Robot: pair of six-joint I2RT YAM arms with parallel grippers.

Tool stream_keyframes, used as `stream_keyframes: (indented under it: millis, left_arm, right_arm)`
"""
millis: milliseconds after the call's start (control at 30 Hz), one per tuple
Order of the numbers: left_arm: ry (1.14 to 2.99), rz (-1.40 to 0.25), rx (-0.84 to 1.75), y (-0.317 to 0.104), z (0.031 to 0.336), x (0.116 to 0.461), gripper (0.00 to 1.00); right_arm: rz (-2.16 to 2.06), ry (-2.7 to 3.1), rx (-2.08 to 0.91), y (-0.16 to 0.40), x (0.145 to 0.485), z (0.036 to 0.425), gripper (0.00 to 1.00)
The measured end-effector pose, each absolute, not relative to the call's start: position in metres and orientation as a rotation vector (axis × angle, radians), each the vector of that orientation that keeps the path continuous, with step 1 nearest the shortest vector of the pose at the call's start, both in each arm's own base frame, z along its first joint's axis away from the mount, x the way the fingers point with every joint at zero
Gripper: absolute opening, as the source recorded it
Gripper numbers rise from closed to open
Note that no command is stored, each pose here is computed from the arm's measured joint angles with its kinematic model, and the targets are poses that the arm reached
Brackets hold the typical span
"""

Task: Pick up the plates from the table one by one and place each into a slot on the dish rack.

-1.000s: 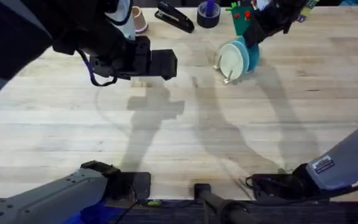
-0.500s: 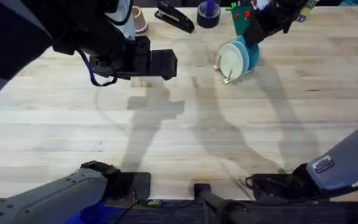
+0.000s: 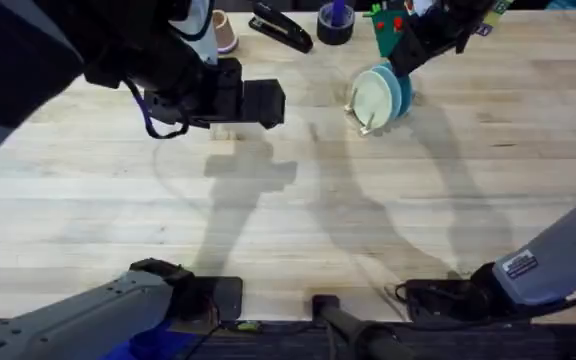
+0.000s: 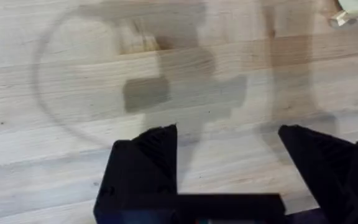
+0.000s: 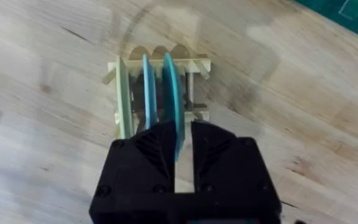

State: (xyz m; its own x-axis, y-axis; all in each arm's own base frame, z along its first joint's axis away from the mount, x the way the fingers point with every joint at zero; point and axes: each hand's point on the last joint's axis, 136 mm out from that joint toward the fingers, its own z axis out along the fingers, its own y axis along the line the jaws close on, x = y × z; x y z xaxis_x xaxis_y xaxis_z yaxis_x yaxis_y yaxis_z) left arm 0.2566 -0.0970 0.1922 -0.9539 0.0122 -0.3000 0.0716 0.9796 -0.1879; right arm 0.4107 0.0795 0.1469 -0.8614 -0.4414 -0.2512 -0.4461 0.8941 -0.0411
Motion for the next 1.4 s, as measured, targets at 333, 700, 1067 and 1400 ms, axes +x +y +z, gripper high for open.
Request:
stream_keyframes:
  millis: [333,700,1067,1400]
  left_arm:
    - [2.825,-0.284,0.062,-0.097,0.192,0.257,0.995]
    - [2.825,-0.284,0.062,-0.097,0.192,0.257,0.996]
    - [2.828,-0.283,0.062,-0.097,0.192,0.256,0.995]
    - [2.830,-0.281,0.072,-0.097,0.192,0.255,0.995]
  right_arm:
    - [0.018,2.759,-0.657,0.080,0.413,0.181,0.154]
    - [0.010,2.677,-0.630,0.074,0.385,0.245,0.358]
    - [0.009,2.604,-0.597,0.068,0.348,0.276,0.993]
    - [0.031,2.550,-0.560,0.063,0.278,0.273,0.993]
